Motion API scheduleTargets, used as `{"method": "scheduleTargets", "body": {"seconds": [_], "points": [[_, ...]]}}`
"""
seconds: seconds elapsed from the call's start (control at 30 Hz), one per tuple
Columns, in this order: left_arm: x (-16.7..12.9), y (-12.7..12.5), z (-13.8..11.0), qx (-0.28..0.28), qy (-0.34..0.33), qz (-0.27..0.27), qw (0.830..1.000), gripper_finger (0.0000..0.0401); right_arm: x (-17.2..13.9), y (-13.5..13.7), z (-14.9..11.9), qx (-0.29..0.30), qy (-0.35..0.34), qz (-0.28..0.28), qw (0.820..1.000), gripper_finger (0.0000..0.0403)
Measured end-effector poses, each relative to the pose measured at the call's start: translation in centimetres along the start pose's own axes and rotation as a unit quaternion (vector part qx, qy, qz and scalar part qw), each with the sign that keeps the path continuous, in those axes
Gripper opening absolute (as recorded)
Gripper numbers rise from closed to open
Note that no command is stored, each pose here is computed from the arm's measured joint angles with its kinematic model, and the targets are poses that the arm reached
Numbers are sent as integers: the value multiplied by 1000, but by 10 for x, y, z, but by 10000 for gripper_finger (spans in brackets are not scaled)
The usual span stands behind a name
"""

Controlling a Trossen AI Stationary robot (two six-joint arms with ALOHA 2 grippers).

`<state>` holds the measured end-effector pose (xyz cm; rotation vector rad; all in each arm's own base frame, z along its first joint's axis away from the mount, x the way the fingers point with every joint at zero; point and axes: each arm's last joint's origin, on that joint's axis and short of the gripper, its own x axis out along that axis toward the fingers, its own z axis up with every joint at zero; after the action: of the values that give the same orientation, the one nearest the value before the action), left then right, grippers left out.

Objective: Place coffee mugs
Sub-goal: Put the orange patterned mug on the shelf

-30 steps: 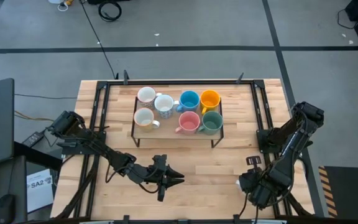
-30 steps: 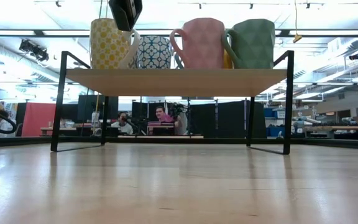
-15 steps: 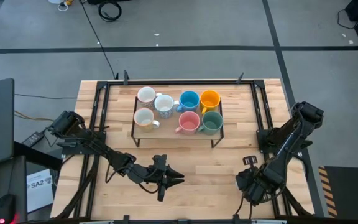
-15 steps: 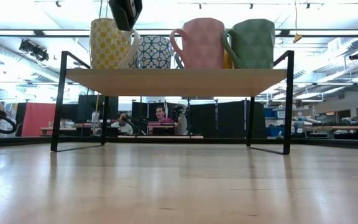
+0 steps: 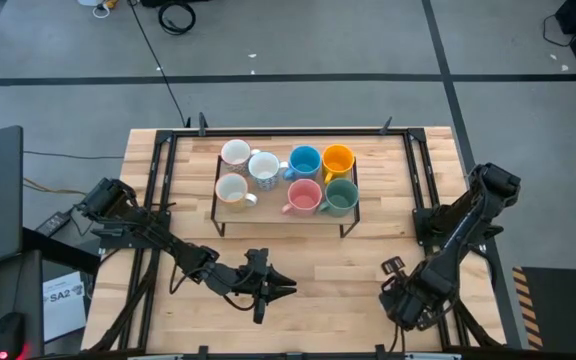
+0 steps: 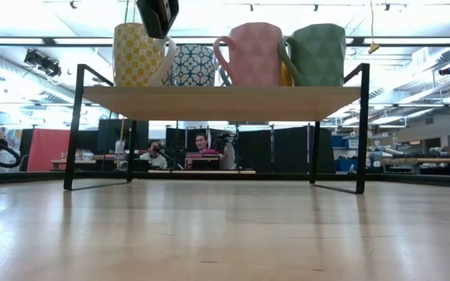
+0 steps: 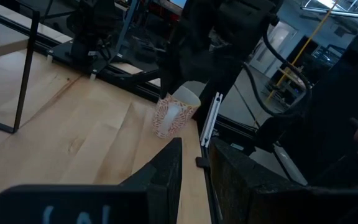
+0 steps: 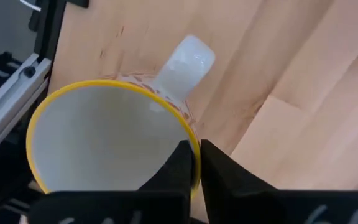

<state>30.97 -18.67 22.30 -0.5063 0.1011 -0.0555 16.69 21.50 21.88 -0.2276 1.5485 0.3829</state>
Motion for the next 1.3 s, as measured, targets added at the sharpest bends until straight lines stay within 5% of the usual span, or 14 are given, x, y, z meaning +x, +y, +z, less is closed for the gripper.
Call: {"method": "scheduleTargets", "body": {"seconds": [0.17,0.33,0.53,0.77,1.0,1.3], "points": [[0,0,0,0,0,0,1000,87,-1,-10,9,-60,-15,7,998,24],[0,0,0,0,0,0,1000,87,-3,-25,23,-185,-51,9,981,30],[0,0,0,0,0,0,1000,87,-12,-48,44,-360,-108,-31,926,22],[0,1,0,0,-1,1,1000,87,-27,-79,62,-490,-131,-101,856,30],[0,1,0,0,0,1,1000,87,-29,-103,64,-526,-118,-113,835,28],[0,2,1,14,-19,32,999,101,-30,-114,63,-516,-121,-84,843,28]]}}
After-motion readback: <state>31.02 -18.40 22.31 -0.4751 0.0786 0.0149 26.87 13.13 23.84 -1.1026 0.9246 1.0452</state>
